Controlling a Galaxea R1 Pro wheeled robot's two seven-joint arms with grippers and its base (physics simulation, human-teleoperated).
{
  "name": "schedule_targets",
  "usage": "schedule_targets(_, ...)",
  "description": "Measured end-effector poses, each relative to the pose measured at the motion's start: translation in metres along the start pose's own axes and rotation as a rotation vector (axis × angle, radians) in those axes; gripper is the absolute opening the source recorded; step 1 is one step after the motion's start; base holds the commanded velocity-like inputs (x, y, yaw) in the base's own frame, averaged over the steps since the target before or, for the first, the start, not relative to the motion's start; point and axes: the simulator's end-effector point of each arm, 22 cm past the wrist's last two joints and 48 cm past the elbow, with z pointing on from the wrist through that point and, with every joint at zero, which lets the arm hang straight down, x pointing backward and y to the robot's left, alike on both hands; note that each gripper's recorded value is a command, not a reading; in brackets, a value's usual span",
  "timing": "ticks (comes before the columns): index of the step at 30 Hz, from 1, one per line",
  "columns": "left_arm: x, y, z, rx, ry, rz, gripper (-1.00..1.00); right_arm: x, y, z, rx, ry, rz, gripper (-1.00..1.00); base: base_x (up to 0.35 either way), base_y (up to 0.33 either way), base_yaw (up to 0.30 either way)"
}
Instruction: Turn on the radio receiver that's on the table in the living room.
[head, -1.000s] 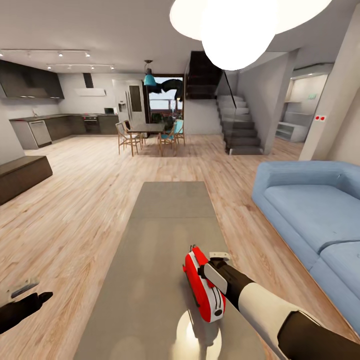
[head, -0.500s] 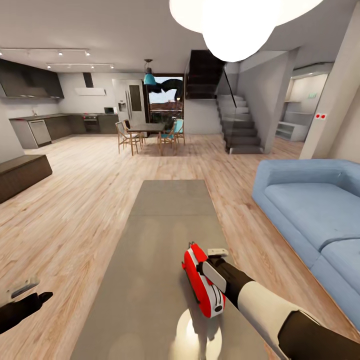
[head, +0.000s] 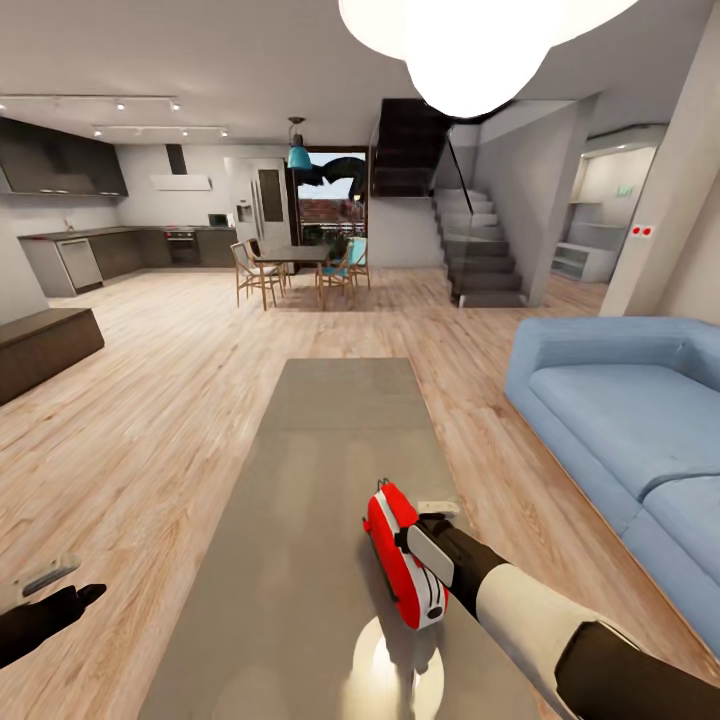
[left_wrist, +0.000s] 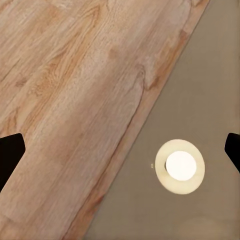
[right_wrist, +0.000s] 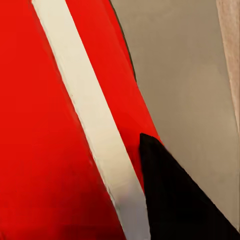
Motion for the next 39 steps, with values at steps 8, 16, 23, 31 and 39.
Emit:
schedule_targets(8, 0.0001, -0.0006, 0.0000, 0.001, 0.000, 0.001, 1.00, 0.0004, 0.0009, -0.0006, -0.001, 0.001, -0.005, 1.00, 0.000, 0.000, 0.000)
schedule_targets(16, 0.0003, -0.0007, 0.0001, 0.001, 0.001, 0.001, 1.00, 0.0004, 0.0009, -0.0006, -0.001, 0.001, -0.005, 1.00, 0.000, 0.000, 0.000)
schedule_targets(23, 0.0011, -0.0022, 0.0004, 0.003, 0.002, 0.002, 1.00, 0.0003, 0.0008, -0.0006, 0.000, 0.001, -0.006, 1.00, 0.000, 0.000, 0.000)
schedule_targets(31, 0.0029, -0.0061, 0.0014, 0.009, 0.005, 0.003, 1.00, -0.0025, -0.0009, -0.0008, 0.005, -0.005, -0.010, 1.00, 0.000, 0.000, 0.000)
schedule_targets(39, 0.0027, -0.0059, 0.0014, 0.009, 0.005, 0.003, 1.00, -0.0045, -0.0013, -0.0012, 0.008, -0.010, -0.016, 1.00, 0.000, 0.000, 0.000)
